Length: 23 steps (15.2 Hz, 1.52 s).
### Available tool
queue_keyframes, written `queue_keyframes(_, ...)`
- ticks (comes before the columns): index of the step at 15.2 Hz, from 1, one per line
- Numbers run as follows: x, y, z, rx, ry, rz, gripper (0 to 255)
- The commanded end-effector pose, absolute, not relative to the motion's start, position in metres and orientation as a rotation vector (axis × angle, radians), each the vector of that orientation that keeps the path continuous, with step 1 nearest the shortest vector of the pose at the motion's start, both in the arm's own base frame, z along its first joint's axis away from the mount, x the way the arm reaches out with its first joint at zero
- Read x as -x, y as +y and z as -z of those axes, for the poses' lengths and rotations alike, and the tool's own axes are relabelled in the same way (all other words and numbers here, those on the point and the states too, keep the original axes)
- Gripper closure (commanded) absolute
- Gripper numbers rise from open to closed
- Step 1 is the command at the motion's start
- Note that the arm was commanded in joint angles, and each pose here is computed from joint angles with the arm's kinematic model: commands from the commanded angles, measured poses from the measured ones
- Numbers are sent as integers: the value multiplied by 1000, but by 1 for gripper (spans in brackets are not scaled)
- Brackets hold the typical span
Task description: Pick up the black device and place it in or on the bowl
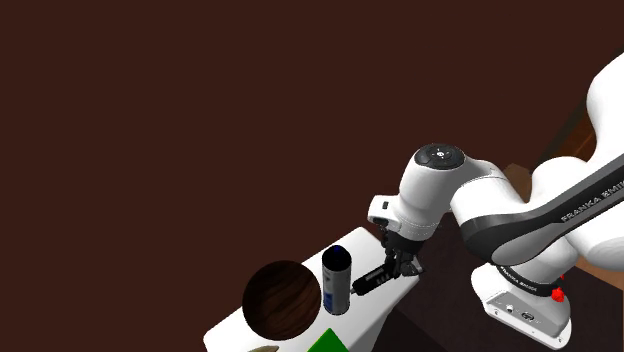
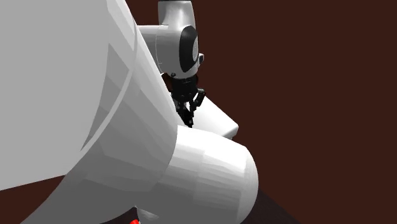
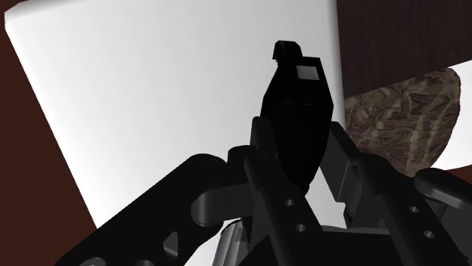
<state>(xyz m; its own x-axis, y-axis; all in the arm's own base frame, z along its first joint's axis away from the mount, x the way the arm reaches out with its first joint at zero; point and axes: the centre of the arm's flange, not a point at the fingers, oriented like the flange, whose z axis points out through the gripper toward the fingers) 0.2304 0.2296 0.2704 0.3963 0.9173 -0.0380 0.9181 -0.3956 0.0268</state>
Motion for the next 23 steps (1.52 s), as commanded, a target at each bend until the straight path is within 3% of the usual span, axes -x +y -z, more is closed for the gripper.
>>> queue_keyframes(1, -230, 230, -270, -2589, 1702, 26, 255)
queue_keyframes(23, -230, 230, -371, -2589, 1702, 26, 255)
